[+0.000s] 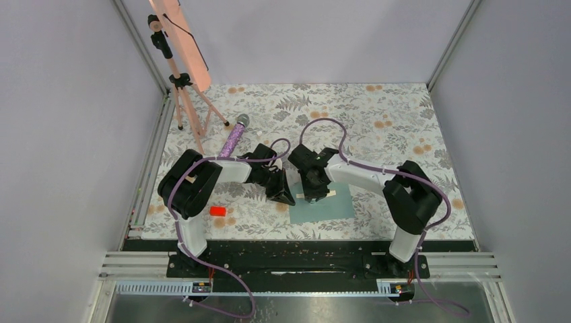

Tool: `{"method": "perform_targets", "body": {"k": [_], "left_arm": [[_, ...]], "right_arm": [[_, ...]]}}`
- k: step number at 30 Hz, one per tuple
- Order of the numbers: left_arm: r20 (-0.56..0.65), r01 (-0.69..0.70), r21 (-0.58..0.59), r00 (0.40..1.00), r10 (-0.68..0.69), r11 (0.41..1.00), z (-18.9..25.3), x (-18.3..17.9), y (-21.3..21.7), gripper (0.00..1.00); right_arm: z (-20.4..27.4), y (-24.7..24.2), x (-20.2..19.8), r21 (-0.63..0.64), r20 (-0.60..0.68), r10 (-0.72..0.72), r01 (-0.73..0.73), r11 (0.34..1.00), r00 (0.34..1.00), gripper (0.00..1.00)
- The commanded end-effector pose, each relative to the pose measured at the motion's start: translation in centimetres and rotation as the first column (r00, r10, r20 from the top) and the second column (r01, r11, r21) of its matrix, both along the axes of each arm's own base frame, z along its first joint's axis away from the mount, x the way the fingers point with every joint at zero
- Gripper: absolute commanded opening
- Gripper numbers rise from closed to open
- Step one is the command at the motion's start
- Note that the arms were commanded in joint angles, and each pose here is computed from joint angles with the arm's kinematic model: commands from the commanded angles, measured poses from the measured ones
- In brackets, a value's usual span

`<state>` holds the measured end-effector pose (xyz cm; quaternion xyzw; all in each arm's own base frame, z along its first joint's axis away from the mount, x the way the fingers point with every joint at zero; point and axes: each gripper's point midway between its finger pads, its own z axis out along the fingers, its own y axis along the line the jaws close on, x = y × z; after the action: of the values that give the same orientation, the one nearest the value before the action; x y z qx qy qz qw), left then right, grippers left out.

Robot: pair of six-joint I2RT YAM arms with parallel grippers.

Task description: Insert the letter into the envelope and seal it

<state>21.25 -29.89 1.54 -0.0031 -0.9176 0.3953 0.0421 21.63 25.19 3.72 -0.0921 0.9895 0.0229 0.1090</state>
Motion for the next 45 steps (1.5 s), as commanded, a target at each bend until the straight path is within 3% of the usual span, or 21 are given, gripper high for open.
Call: {"method": "perform_targets", "body": {"k": [1, 5, 8, 22, 34, 45], "left_arm": [[0.008, -0.013, 0.145, 1.0, 0.012, 0.989, -3.8, -0.4, 1.8, 0.0], [0.004, -0.012, 0.147, 1.0, 0.011, 0.989, -3.9, -0.5, 1.8, 0.0], [0.007, -0.012, 0.144, 1.0, 0.011, 0.989, -3.8, -0.5, 1.8, 0.0], [0.011, -0.015, 0.144, 1.0, 0.013, 0.989, -3.6, -0.4, 1.8, 0.0], [0.01, -0.013, 0.147, 1.0, 0.012, 0.989, -3.7, -0.5, 1.9, 0.0], [0.011, -0.014, 0.149, 1.0, 0.012, 0.989, -3.6, -0.6, 2.0, 0.0]], "right_arm": [[-1.3, -5.1, -1.4, -0.118, -0.037, -0.037, 0.032, 0.993, 0.999, 0.0], [-2.1, -9.1, -2.5, -0.164, -0.05, -0.088, 0.079, 0.983, 0.995, 0.0], [-2.0, -9.4, -2.7, -0.156, -0.051, -0.096, 0.087, 0.984, 0.994, 0.0], [-0.7, -0.4, -1.4, -0.004, -0.062, 0.008, -0.009, 1.0, 0.998, 0.0], [-2.7, -8.2, -2.6, -0.133, -0.078, -0.072, 0.061, 0.989, 0.994, 0.0], [-0.7, -6.8, -1.0, -0.074, -0.029, -0.088, 0.085, 0.994, 0.996, 0.0]]}}
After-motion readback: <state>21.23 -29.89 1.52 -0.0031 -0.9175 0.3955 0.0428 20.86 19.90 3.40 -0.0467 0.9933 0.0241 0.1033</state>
